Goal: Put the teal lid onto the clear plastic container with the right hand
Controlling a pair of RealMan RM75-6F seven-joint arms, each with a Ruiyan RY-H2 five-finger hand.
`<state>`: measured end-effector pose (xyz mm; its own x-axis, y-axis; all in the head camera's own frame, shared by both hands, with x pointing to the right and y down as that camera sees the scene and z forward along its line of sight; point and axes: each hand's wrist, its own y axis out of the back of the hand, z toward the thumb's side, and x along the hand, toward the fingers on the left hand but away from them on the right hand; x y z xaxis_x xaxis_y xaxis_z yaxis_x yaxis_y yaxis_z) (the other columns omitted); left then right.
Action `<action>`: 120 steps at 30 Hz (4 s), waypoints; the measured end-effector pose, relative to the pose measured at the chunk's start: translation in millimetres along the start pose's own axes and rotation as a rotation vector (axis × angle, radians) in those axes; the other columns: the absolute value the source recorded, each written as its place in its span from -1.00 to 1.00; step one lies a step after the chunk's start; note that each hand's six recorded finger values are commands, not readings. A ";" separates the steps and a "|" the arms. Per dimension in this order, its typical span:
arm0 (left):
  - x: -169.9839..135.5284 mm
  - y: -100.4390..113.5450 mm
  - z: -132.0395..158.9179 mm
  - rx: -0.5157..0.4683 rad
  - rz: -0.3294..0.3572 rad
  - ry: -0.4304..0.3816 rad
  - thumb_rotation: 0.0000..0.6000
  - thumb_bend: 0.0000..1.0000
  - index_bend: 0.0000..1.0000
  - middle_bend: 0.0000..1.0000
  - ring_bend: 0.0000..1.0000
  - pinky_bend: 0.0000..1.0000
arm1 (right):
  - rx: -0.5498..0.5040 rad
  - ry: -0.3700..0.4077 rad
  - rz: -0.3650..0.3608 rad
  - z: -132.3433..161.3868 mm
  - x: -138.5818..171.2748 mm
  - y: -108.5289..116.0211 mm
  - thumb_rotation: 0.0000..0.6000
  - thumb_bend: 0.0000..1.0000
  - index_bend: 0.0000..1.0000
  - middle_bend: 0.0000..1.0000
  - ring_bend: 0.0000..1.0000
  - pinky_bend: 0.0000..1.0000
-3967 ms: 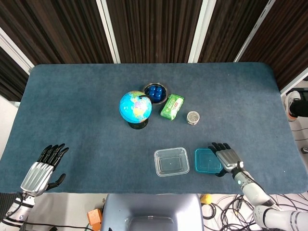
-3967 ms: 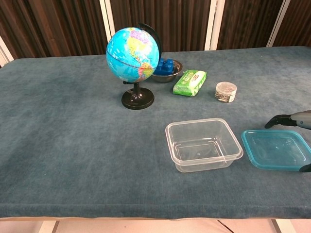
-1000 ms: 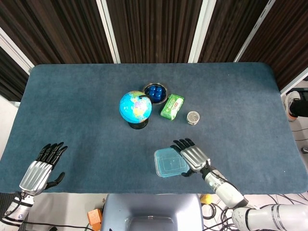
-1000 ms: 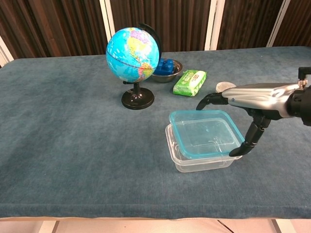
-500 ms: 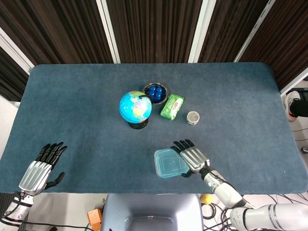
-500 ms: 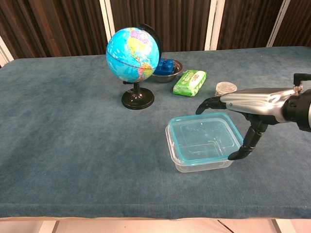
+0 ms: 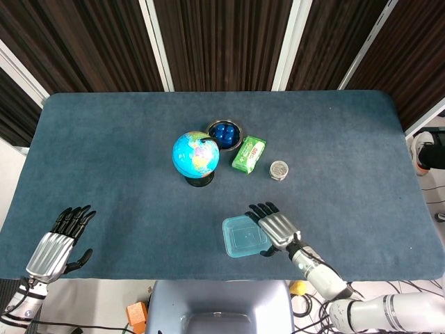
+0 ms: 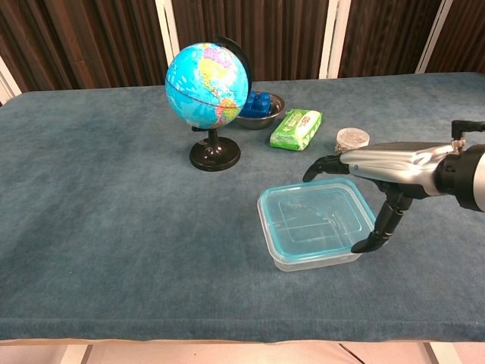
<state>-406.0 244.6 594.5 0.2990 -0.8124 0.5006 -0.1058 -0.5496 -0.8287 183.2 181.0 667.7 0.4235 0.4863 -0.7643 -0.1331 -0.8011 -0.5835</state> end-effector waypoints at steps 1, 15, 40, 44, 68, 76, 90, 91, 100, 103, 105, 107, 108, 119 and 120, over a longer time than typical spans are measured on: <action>0.0 0.0 -0.1 0.000 0.000 0.000 1.00 -0.31 -1.00 -0.98 -0.99 -0.91 | 0.001 0.001 -0.002 -0.4 0.6 0.0 1.00 -0.65 0.29 -0.93 -1.00 -1.00; 0.3 -0.4 0.0 0.001 -0.002 0.001 1.00 -0.31 -1.00 -0.98 -0.99 -0.91 | -0.026 -0.007 -0.010 -11.0 2.7 -0.1 1.00 -0.65 0.29 -0.93 -1.00 -1.00; 0.8 0.1 0.0 -0.002 -0.001 0.001 1.00 -0.30 -1.00 -0.98 -0.99 -0.91 | -0.075 -0.007 -0.008 -19.7 1.3 -4.3 1.00 -0.65 0.28 -0.93 -1.00 -1.00; 1.2 -0.3 1.0 0.000 -0.002 -0.002 1.00 -0.31 -1.00 -0.98 -0.99 -0.91 | -0.074 -0.007 -0.001 -20.6 0.8 -6.7 1.00 -0.65 0.27 -0.93 -1.00 -1.00; 1.5 1.2 0.2 -0.004 0.002 0.000 1.00 -0.31 -1.00 -0.98 -0.99 -0.91 | -0.055 0.025 0.033 -0.3 -8.8 -17.4 1.00 -0.65 0.07 -0.93 -1.00 -1.00; 1.3 1.5 -0.1 -0.006 0.003 0.002 1.00 -0.31 -1.00 -0.98 -0.99 -0.91 | -0.042 0.008 0.059 -2.0 -9.8 -21.9 1.00 -0.65 -0.26 -0.98 -1.00 -1.00; 0.3 3.1 0.0 -0.010 0.008 -0.001 1.00 -0.31 -1.00 -0.98 -0.99 -0.91 | -0.030 0.005 0.049 -5.2 0.3 -10.1 1.00 -0.65 -1.00 -1.00 -1.00 -1.00; 0.2 3.0 0.0 -0.010 0.008 -0.001 1.00 -0.31 -1.00 -0.98 -0.99 -0.90 | -0.027 0.002 0.050 -6.4 1.4 -9.2 1.00 -0.65 -1.00 -1.00 -1.00 -1.00; -0.2 4.1 -0.6 -0.011 0.011 0.000 1.00 -0.31 -1.00 -0.98 -0.99 -0.91 | -0.004 0.012 0.023 -7.0 11.9 0.8 1.00 -0.65 -0.97 -1.00 -1.00 -1.00; 0.1 3.7 -0.3 -0.011 0.009 0.000 1.00 -0.31 -1.00 -0.98 -0.99 -0.91 | 0.021 0.036 -0.014 -2.3 19.1 9.0 1.00 -0.64 -0.73 -1.00 -1.00 -1.00; 0.3 3.4 0.4 -0.011 0.008 -0.003 1.00 -0.30 -1.00 -0.98 -0.99 -0.91 | 0.035 0.056 -0.033 2.1 23.7 13.9 1.00 -0.52 -0.61 -1.00 -1.00 -1.00; 0.1 3.4 1.0 -0.009 0.008 -0.004 1.00 -0.30 -1.00 -0.98 -0.99 -0.91 | 0.055 0.074 -0.040 6.5 28.0 17.3 1.00 -0.32 -0.53 -1.00 -1.00 -1.00; 0.0 3.5 1.1 -0.009 0.009 -0.005 1.00 -0.30 -1.00 -0.98 -0.99 -0.91 | 0.065 0.078 -0.039 7.6 28.7 17.2 1.00 -0.27 -0.49 -1.00 -1.00 -1.00; 0.8 1.4 0.7 -0.009 0.001 -0.004 1.00 -0.30 -1.00 -0.98 -0.99 -0.91 | 0.104 0.089 -0.061 26.0 16.2 14.9 1.00 -0.53 -0.29 -1.00 -1.00 -1.00; 0.8 1.6 0.6 -0.009 0.002 -0.004 1.00 -0.30 -1.00 -0.98 -0.99 -0.91 | 0.106 0.083 -0.059 26.6 14.4 15.0 1.00 -0.56 -0.29 -1.00 -1.00 -1.00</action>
<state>-405.4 243.2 593.5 0.3027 -0.8128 0.4977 -0.1154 -0.5496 -0.8274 163.4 185.2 640.6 0.5054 0.4972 -0.7053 -0.1981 -0.7286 -0.6556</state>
